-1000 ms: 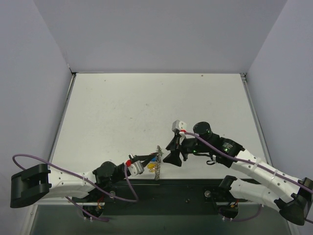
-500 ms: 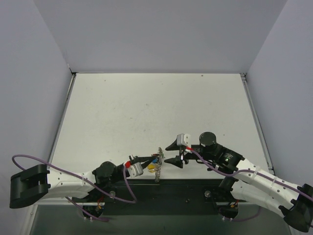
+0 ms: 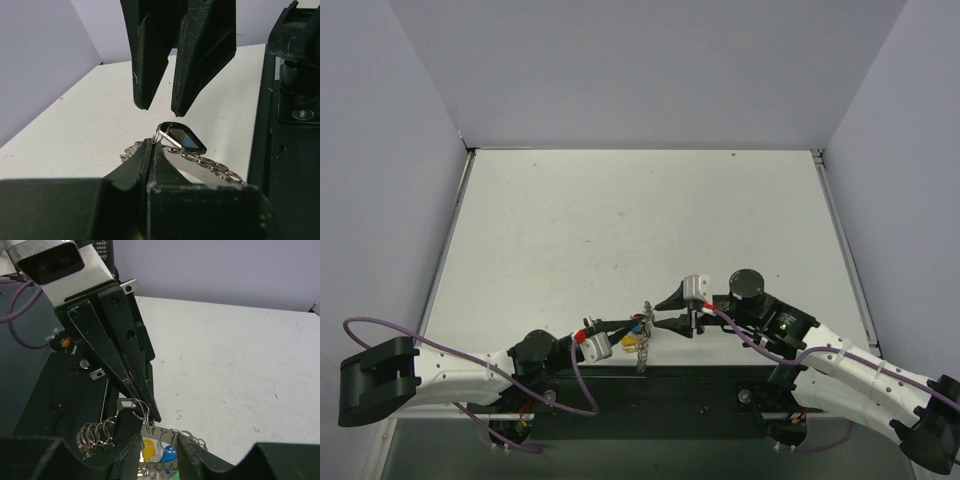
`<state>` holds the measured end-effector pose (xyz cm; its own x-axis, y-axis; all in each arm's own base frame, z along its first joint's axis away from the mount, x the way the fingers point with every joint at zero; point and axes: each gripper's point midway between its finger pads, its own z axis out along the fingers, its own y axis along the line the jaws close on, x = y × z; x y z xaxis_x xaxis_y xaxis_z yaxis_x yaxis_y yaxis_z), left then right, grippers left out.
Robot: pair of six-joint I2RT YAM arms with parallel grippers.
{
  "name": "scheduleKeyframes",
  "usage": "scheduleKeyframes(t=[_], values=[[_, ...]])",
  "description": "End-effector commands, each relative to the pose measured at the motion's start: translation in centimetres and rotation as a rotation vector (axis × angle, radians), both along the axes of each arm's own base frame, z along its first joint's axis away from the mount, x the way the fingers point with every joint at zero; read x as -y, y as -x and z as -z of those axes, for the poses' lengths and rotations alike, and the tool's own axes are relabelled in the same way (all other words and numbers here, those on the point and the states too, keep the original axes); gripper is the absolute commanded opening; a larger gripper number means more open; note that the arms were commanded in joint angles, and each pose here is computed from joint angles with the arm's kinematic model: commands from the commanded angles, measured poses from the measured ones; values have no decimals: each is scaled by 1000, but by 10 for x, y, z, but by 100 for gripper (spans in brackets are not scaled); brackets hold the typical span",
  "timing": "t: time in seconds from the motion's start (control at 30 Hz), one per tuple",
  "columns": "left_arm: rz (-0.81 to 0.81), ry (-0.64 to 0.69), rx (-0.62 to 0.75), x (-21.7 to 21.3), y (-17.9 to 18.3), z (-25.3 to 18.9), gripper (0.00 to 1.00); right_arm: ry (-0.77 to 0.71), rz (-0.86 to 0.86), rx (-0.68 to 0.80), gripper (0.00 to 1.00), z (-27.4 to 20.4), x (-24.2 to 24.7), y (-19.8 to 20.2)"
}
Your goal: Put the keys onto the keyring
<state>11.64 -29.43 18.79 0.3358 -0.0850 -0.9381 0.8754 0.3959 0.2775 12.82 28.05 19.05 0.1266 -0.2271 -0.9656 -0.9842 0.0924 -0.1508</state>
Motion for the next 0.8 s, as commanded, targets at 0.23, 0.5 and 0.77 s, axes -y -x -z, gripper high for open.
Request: scheduleKeyframes(t=[0.23, 0.5, 0.77], values=[[8, 102, 41, 1, 1, -36, 0, -62, -113, 15, 30, -21, -14, 9], [13, 104, 43, 2, 2, -37, 0, -74, -91, 25, 29, -25, -15, 5], [11, 100, 41, 1, 2, -36, 0, -90, -86, 15, 24, -30, -19, 2]])
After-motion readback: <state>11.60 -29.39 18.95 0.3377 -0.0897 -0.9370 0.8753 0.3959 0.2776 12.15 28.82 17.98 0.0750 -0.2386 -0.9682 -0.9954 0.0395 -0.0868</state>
